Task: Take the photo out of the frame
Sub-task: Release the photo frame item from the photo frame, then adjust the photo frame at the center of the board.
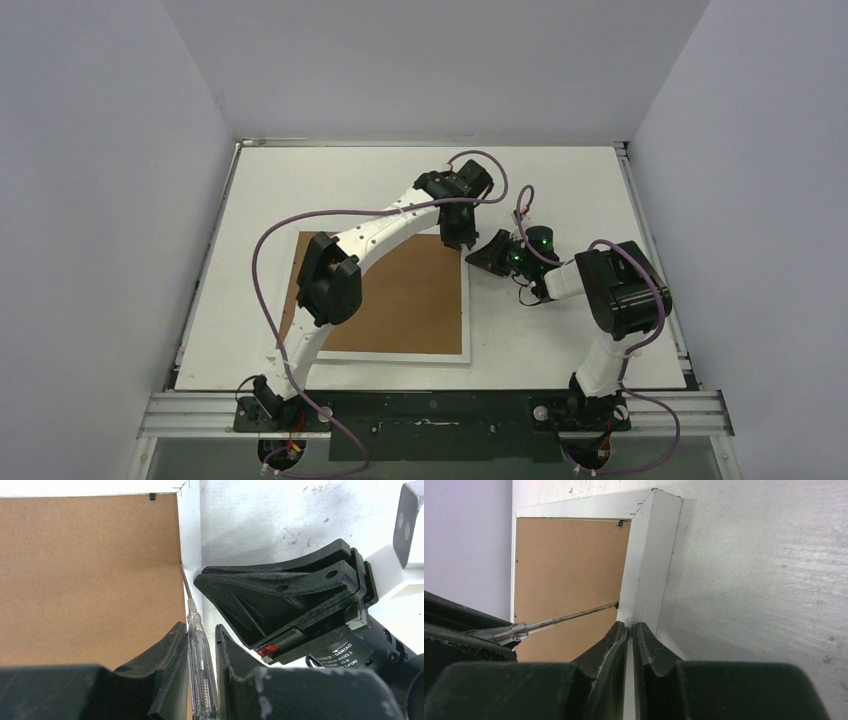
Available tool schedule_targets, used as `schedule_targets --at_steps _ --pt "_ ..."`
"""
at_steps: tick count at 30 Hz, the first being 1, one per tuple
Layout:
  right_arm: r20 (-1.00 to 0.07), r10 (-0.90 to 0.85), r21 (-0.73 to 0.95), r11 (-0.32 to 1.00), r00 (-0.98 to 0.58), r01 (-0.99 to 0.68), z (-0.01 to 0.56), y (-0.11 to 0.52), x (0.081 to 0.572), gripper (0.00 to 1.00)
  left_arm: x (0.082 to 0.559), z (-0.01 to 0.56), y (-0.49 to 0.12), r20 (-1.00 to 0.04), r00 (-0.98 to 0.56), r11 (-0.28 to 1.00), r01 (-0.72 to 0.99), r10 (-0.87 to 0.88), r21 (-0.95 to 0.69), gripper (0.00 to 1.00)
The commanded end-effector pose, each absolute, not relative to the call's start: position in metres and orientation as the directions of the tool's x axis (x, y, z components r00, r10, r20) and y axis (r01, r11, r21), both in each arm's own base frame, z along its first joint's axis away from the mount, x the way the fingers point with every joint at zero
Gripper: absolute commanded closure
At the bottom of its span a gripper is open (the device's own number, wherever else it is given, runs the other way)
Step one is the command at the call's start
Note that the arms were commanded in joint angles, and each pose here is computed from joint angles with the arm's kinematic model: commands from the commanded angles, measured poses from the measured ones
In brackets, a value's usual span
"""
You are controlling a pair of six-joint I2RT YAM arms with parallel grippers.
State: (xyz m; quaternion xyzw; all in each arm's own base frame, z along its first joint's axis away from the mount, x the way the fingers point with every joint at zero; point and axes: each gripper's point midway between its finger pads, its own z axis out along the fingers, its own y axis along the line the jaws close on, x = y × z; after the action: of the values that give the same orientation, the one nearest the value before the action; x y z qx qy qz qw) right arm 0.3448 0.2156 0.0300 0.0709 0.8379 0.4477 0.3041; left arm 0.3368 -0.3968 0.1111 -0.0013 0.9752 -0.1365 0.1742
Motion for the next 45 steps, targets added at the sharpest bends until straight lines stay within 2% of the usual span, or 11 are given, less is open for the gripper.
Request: schedule_targets --at_steps 1,8,18,21,26,30,35,37,41,43,45 --pt "-0.424 0.245 0.772 0.602 -0.872 -0.206 0.014 0.255 0.311 0.92 0.260 0.147 -0.530 -0.179 -0.983 0.727 0.146 0.031 -0.671 1.00" --pt "-0.455 0.232 0.738 0.639 -0.860 -0.218 0.019 0.247 0.314 0.90 0.270 0.152 -0.504 -0.215 -0.977 0.753 0.156 0.020 -0.640 1.00" --pt "-0.556 0.264 0.655 0.723 -0.788 -0.220 0.053 0.203 0.341 0.77 0.305 0.184 -0.366 -0.378 -0.920 0.809 0.144 -0.102 -0.569 1.00" --pt "-0.583 0.268 0.633 0.742 -0.767 -0.222 0.064 0.195 0.345 0.75 0.299 0.189 -0.331 -0.406 -0.905 0.802 0.147 -0.126 -0.578 1.00" --pt "-0.630 0.253 0.607 0.751 -0.735 -0.261 0.082 0.194 0.347 0.71 0.278 0.203 -0.294 -0.447 -0.880 0.722 0.205 -0.160 -0.661 1.00" --pt "-0.688 0.201 0.575 0.737 -0.698 -0.354 0.103 0.205 0.346 0.66 0.260 0.206 -0.275 -0.511 -0.850 0.702 0.285 -0.131 -0.653 1.00" --pt "-0.780 0.168 0.517 0.716 -0.603 -0.470 0.151 0.224 0.343 0.59 0.231 0.204 -0.269 -0.538 -0.839 0.646 0.369 -0.077 -0.668 1.00" --pt "-0.804 0.159 0.503 0.697 -0.573 -0.512 0.171 0.236 0.340 0.49 0.221 0.200 -0.268 -0.532 -0.845 0.629 0.387 -0.051 -0.674 1.00" --pt "-0.848 0.124 0.444 0.696 -0.515 -0.564 0.205 0.262 0.334 0.21 0.207 0.192 -0.269 -0.518 -0.855 0.611 0.405 -0.010 -0.680 1.00" --pt "-0.856 0.095 0.420 0.702 -0.509 -0.575 0.212 0.276 0.331 0.14 0.201 0.191 -0.272 -0.519 -0.855 0.604 0.416 0.005 -0.680 1.00" --pt "-0.862 0.066 0.402 0.693 -0.503 -0.599 0.217 0.295 0.323 0.12 0.195 0.191 -0.276 -0.519 -0.854 0.594 0.431 0.026 -0.679 1.00"
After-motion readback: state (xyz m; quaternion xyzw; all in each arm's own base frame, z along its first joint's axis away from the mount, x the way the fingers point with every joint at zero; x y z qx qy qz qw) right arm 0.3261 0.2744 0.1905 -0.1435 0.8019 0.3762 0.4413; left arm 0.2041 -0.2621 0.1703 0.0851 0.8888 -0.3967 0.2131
